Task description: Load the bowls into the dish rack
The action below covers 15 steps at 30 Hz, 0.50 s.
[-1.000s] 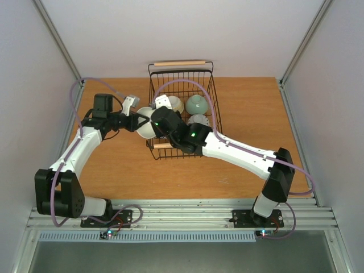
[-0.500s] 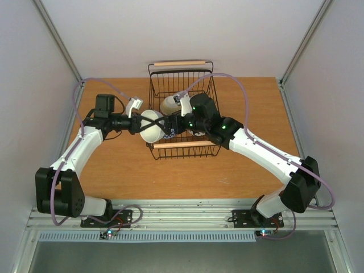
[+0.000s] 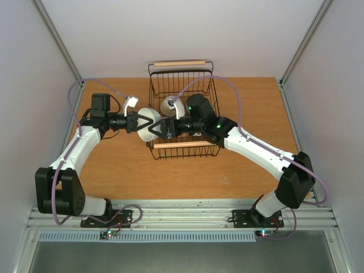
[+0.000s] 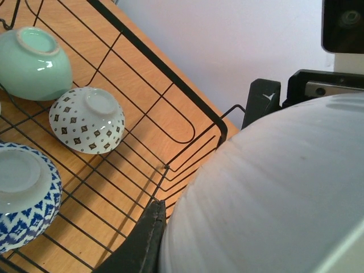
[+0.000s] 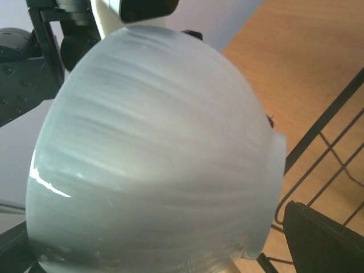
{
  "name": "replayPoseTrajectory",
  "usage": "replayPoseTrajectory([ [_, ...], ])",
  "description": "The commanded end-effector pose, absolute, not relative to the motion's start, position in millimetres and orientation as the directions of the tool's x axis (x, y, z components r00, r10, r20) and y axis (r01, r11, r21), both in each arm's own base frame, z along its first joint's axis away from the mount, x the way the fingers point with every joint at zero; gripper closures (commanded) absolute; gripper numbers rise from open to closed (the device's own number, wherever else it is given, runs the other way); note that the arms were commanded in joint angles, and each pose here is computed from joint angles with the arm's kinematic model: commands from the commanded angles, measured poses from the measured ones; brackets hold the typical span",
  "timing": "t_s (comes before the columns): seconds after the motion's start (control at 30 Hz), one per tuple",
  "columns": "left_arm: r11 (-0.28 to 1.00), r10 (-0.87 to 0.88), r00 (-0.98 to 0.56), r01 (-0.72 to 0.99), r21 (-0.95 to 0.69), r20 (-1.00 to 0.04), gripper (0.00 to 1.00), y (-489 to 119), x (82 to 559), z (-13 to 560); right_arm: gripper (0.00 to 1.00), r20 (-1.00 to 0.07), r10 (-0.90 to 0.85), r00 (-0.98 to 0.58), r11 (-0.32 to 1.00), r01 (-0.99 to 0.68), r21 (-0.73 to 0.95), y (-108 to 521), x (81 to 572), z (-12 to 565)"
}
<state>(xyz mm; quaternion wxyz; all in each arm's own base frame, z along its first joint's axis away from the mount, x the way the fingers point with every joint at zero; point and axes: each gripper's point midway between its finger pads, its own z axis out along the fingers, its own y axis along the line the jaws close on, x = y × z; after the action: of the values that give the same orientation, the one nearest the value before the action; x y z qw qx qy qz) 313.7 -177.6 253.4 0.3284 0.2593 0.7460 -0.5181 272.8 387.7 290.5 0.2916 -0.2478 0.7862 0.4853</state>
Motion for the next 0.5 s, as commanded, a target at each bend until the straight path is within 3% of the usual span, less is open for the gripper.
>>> replayPoseTrajectory([
  [0.0,0.222,0.030,-0.600,0.784,-0.580,-0.800,1.00,-182.0,305.8,278.9,0.04,-0.668,-0.127,-0.733,0.344,-0.665,0.663,392.4,263.4,290.7],
  [0.07,0.210,0.028,-0.601,0.785,-0.583,-0.799,0.99,-182.5,304.1,280.7,0.12,-0.670,-0.131,-0.731,0.338,-0.668,0.663,393.0,262.6,291.2],
  [0.17,0.210,0.027,-0.606,0.781,-0.588,-0.795,1.00,-182.2,305.2,279.4,0.38,-0.677,-0.131,-0.724,0.335,-0.675,0.657,392.6,262.1,292.6],
  [0.3,0.217,0.028,-0.616,0.772,-0.597,-0.787,1.00,-182.0,306.7,277.3,0.93,-0.700,-0.125,-0.703,0.343,-0.693,0.635,389.4,262.8,297.9],
  [0.33,0.228,0.028,-0.620,0.768,-0.599,-0.784,0.99,-181.6,308.1,276.2,0.98,-0.703,-0.119,-0.701,0.354,-0.691,0.630,387.5,263.5,299.9],
  [0.37,0.248,0.028,-0.621,0.763,-0.597,-0.783,0.91,-180.7,310.1,275.4,0.99,-0.731,-0.129,-0.670,0.364,-0.718,0.593,384.9,264.5,301.3],
  [0.43,0.314,0.031,-0.618,0.752,-0.580,-0.785,0.52,-177.1,315.2,272.4,0.99,-0.756,-0.127,-0.642,0.411,-0.728,0.549,377.4,269.2,304.7],
  [0.47,0.363,0.034,-0.604,0.750,-0.554,-0.796,0.40,-173.9,319.6,270.4,0.99,-0.766,-0.128,-0.630,0.442,-0.728,0.524,372.7,272.2,306.5],
])
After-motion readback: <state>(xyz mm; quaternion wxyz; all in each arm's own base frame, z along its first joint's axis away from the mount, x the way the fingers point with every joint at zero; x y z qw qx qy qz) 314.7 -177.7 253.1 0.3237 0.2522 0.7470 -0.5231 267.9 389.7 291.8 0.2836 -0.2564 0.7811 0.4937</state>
